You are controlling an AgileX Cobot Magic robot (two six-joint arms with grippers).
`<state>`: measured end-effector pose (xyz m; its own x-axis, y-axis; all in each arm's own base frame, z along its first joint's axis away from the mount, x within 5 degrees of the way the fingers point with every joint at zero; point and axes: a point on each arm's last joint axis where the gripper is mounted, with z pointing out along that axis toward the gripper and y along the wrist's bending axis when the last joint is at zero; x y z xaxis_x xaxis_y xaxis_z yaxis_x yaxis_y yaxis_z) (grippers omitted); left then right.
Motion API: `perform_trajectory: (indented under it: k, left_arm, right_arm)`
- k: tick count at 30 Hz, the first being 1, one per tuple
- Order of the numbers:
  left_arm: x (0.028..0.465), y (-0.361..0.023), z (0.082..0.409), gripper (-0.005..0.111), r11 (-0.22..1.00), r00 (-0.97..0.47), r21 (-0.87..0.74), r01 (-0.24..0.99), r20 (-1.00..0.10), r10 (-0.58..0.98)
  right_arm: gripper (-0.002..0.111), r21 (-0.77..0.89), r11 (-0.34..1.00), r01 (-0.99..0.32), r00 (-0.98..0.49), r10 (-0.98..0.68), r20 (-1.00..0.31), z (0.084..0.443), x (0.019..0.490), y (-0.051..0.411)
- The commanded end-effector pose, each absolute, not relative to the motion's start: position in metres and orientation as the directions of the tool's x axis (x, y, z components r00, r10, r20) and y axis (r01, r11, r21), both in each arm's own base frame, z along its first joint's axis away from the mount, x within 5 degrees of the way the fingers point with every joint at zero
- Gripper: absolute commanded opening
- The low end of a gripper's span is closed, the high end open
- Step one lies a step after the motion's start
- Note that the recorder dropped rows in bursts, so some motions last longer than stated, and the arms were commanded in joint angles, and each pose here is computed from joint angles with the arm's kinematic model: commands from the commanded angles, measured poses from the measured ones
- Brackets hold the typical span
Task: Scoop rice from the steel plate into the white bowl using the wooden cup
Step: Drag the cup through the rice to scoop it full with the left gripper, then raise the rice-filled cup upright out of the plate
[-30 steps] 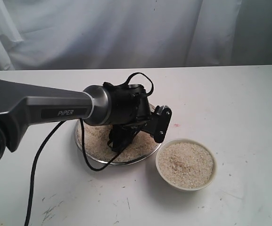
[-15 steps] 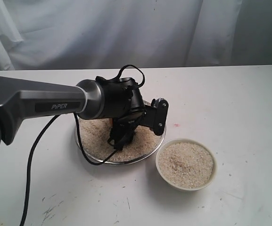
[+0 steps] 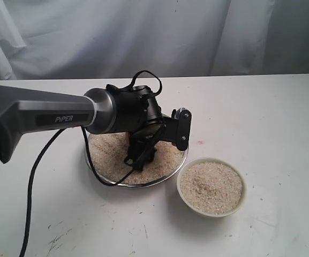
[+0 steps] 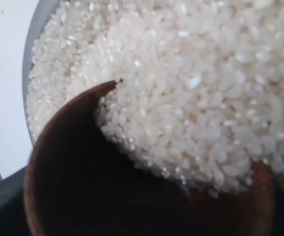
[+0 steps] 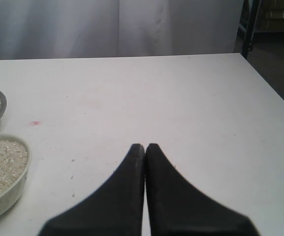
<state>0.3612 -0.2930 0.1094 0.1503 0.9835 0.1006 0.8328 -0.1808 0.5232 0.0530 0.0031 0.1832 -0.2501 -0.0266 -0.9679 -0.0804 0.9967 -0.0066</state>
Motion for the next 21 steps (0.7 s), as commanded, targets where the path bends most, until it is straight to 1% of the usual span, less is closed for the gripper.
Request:
perform_trajectory:
  k: [1,17,21]
  left_arm:
    - [0.361,-0.296,0.122,0.0,-0.141,0.143,0.55,0.823,0.04,0.989]
    - [0.36,-0.296,0.126,0.0,-0.127,0.133,0.552,0.824,0.028,0.991]
    - [0.365,-0.291,0.132,0.0,-0.092,0.11,0.556,0.826,0.002,0.994]
  right_arm:
    - [0.0,-0.004,0.997,-0.082,-0.252,-0.025,-0.968,0.182,0.053,0.003]
    - [0.0,-0.004,0.997,-0.082,-0.252,-0.025,-0.968,0.182,0.053,0.003]
    - [0.0,-0.004,0.997,-0.082,-0.252,-0.025,-0.968,0.182,0.053,0.003]
